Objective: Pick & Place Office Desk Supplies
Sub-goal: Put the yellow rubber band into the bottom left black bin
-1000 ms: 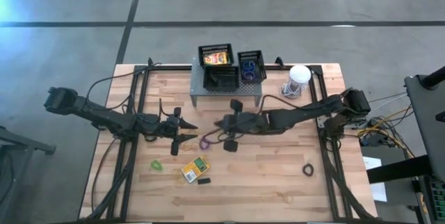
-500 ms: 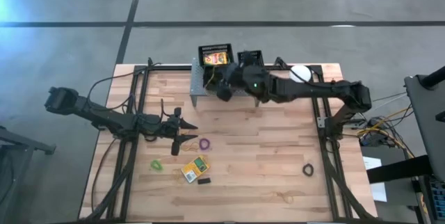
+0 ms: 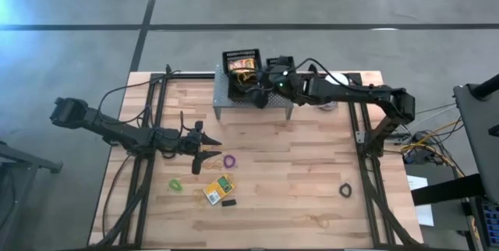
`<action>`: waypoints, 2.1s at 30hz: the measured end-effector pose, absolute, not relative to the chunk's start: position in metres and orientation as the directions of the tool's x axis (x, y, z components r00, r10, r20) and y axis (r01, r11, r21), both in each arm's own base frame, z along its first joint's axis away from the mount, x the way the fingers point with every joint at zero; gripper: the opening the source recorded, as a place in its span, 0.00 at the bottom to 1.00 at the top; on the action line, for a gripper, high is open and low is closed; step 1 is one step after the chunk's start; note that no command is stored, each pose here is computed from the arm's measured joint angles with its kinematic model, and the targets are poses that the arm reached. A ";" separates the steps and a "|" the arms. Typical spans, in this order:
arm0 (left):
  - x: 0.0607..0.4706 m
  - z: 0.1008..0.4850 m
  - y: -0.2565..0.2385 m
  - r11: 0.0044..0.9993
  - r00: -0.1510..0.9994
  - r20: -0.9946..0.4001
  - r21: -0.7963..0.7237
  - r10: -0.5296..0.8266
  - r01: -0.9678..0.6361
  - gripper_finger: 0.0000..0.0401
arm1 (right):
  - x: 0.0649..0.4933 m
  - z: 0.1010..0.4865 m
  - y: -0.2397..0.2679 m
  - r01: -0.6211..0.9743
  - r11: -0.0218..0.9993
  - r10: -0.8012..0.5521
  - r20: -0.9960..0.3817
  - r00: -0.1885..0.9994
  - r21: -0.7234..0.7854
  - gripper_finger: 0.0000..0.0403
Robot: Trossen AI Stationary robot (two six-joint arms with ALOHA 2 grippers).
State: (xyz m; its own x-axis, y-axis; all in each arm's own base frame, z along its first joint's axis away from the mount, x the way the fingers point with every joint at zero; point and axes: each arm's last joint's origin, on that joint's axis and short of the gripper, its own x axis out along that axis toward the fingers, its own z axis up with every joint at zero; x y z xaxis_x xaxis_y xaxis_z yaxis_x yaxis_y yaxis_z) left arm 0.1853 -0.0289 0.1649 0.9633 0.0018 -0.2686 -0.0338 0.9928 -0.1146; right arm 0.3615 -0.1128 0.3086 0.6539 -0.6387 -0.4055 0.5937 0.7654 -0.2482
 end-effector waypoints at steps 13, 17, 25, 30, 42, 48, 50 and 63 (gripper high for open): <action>0.185 0.165 -0.029 0.992 0.964 -0.264 -0.123 0.001 -0.035 0.41 | 0.360 0.301 -0.108 0.568 0.798 -0.588 -0.467 0.661 -0.201 0.05; 0.185 0.165 -0.029 0.992 0.964 -0.265 -0.123 0.002 -0.035 0.41 | 0.357 0.300 -0.107 0.579 0.795 -0.584 -0.495 0.644 -0.184 0.13; 0.185 0.165 -0.029 0.991 0.965 -0.264 -0.125 0.009 -0.043 0.41 | 0.350 0.316 -0.092 0.561 0.811 -0.565 -0.466 0.681 -0.164 0.31; 0.186 0.167 -0.029 0.990 0.968 -0.252 -0.131 0.008 -0.042 0.41 | 0.342 0.338 -0.058 0.489 0.859 -0.505 -0.407 0.761 -0.152 0.35; 0.189 0.195 -0.030 0.994 1.000 0.030 -0.113 -0.010 0.013 0.41 | 0.322 0.300 0.070 0.137 0.980 -0.186 -0.423 0.887 -0.146 0.31; 0.195 0.211 -0.032 0.992 0.993 0.109 -0.109 -0.051 0.063 0.41 | 0.298 0.251 0.115 0.006 0.993 -0.062 -0.462 0.885 -0.122 0.28; 0.200 0.214 -0.033 0.990 0.993 0.109 -0.123 -0.054 0.067 0.41 | 0.290 0.236 0.121 -0.004 0.996 -0.039 -0.467 0.883 -0.092 0.26; 0.227 0.247 -0.030 0.933 0.717 -0.647 -0.025 0.258 -0.358 0.41 | 0.265 0.181 0.107 0.086 0.996 -0.076 -0.369 0.926 0.011 0.21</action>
State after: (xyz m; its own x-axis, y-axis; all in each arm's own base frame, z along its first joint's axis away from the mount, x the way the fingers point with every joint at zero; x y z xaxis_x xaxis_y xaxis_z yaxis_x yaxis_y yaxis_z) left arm 0.2270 -0.0304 0.2468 0.7173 0.2581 -0.6472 -0.3581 0.9334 -0.0246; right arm 0.2645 0.1073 0.1810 0.9263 -0.0762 -0.3689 0.0864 0.9962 0.0112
